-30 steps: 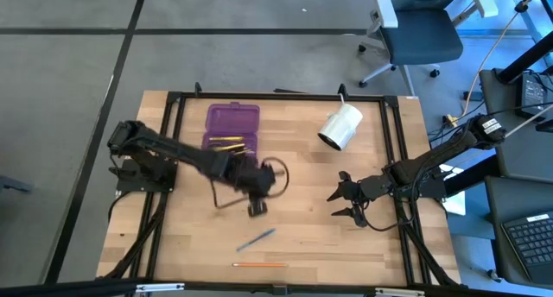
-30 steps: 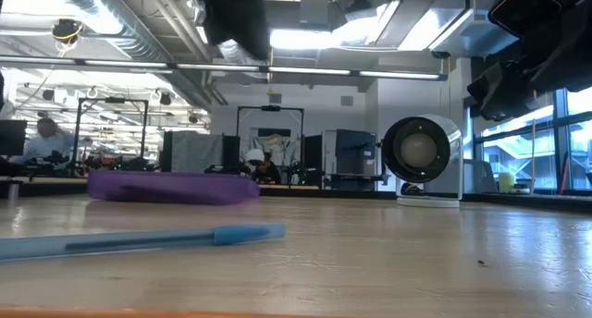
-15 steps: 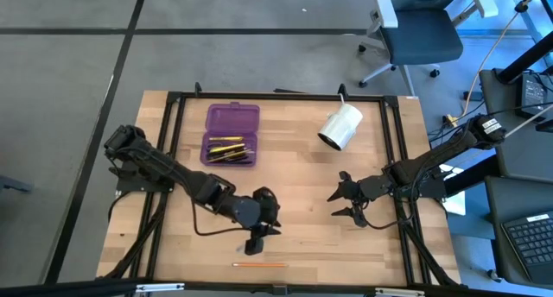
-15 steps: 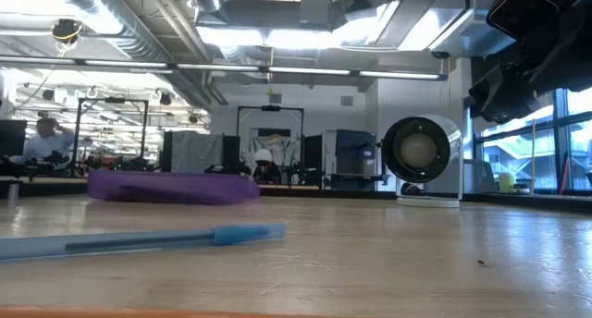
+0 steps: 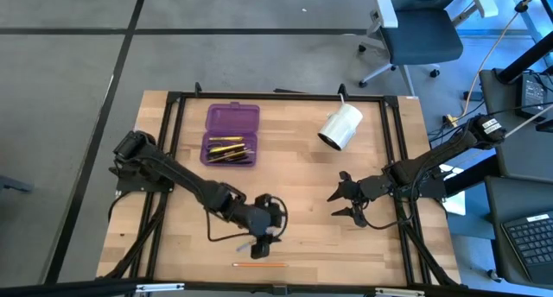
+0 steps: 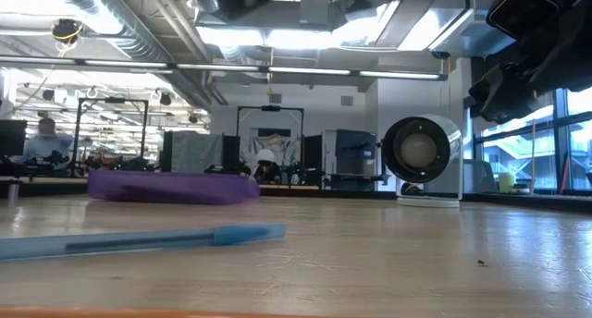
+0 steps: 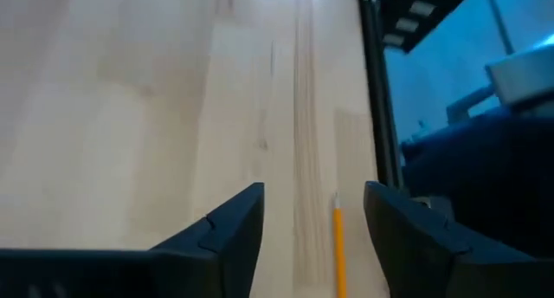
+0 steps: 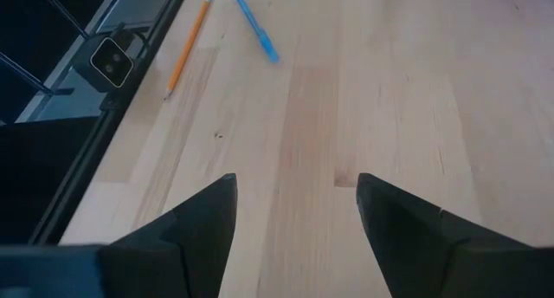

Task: Pick & place school supplies into a supply box
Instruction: Put the blue pen into the purple box organizer

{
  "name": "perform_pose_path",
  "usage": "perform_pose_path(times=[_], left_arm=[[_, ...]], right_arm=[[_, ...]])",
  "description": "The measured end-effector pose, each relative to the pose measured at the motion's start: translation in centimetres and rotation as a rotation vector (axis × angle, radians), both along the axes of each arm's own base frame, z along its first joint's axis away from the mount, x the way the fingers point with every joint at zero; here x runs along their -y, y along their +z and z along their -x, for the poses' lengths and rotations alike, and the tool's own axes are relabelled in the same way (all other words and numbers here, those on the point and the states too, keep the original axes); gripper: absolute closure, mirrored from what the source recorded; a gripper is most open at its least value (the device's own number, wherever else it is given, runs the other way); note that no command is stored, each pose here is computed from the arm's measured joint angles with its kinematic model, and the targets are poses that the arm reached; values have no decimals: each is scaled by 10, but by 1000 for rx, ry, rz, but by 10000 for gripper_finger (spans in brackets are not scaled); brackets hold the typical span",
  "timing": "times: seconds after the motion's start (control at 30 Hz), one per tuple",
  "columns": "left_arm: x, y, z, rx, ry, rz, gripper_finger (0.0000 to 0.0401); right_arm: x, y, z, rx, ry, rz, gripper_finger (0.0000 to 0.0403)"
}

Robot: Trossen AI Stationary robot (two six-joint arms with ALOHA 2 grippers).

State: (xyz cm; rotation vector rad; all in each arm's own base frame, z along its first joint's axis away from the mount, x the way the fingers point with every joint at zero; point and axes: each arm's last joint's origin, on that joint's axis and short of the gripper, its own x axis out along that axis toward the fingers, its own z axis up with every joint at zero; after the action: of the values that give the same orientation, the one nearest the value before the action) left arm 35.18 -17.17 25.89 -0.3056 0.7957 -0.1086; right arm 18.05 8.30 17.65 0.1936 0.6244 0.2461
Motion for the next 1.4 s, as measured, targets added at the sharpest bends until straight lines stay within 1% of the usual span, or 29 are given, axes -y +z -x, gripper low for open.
perform_pose_path(times=[0.13, 0.2, 0.27, 0.33, 0.43, 0.5, 0.73, 0.83, 1.03, 1.23, 1.4], left_arm=[[10, -24, -2, -100, 52, 23, 211], [11, -38, -3, -164, 83, 15, 212], [13, -48, -4, -198, 103, 16, 212], [14, -56, -4, -230, 110, -4, 211], [16, -69, -6, -251, 81, -47, 210], [18, -73, -7, -253, 69, -71, 211], [17, -92, -9, -285, 108, -151, 210], [15, -101, -8, -319, 126, -192, 211], [16, -114, -9, -352, 159, -192, 210], [17, -125, -9, -392, 237, -157, 212], [21, -125, -7, -384, 226, -175, 210]], right_arm=[[0, 0, 0, 5, -15, 10, 161], [1, 0, 0, 5, -16, 11, 161], [1, 0, 0, 5, -16, 11, 161], [1, 0, 0, 5, -16, 10, 161], [1, 0, 0, 5, -16, 10, 161], [1, 0, 0, 5, -16, 10, 161], [1, 0, 0, 4, -15, 11, 161], [0, 0, 0, 4, -14, 13, 161], [1, 0, 0, 2, -14, 14, 161], [1, -1, 0, -2, -22, 23, 161], [1, -1, 0, -5, -24, 26, 161]])
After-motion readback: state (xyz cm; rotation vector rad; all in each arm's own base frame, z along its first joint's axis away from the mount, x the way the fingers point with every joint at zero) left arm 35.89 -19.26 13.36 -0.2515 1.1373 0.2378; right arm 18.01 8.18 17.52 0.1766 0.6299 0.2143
